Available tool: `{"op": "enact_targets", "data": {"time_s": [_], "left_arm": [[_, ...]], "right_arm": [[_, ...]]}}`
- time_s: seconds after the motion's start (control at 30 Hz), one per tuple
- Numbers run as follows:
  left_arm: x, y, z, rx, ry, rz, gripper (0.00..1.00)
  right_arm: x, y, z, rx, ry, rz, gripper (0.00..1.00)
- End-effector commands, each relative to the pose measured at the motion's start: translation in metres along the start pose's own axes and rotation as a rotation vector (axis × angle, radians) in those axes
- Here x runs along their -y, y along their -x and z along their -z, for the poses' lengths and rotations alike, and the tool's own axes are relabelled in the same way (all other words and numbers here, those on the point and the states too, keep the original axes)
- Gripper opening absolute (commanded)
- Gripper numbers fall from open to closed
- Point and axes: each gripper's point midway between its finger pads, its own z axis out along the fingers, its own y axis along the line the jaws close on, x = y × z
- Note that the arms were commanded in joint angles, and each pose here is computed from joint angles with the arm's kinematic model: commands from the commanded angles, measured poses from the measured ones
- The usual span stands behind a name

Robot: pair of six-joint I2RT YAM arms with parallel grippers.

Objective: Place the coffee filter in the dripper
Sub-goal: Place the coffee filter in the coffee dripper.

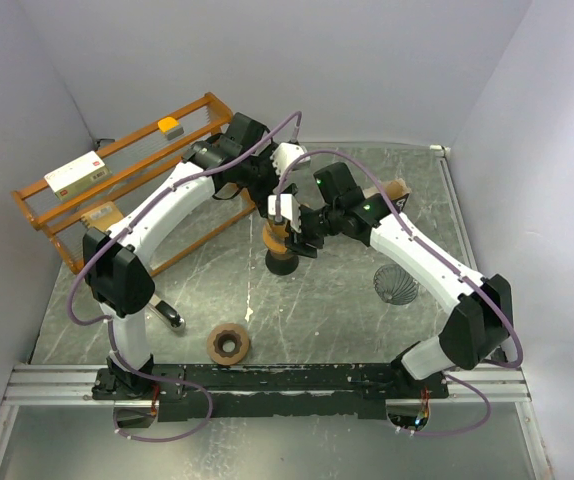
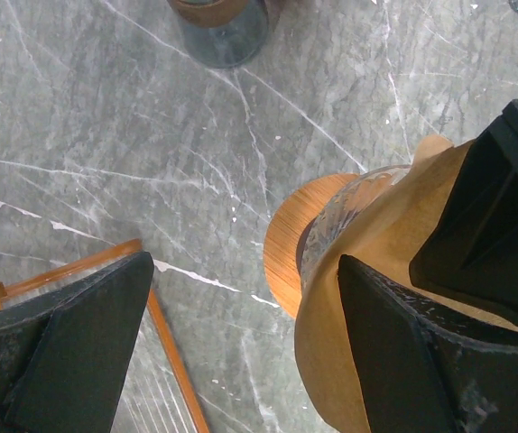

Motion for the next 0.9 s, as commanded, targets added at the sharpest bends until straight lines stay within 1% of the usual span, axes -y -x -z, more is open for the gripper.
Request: {"op": "enact_targets", "data": {"time_s": [0.0, 0.17, 0.63, 0.87], "left_arm": [[-0.003, 0.023, 0.007, 0.063, 0.015, -0.044, 0.95], [-0.006, 0.026, 0.009, 0.067, 0.026, -0.068, 0.95], [-0.018, -0.009, -0.012, -0.04, 0.075, -0.045, 0.91], [-0.016, -0.018, -0.012, -0.056, 0.082, -0.048, 0.91]], "right_arm": [[0.001, 0.003, -0.002, 0.005, 0.01, 0.01, 0.54], [0.001, 0.005, 0.0, 0.009, 0.009, 0.014, 0.54], [0.001, 0.001, -0.004, -0.001, 0.01, 0.011, 0.53], [-0.001, -0.002, -0.009, -0.005, 0.026, 0.004, 0.53]]}}
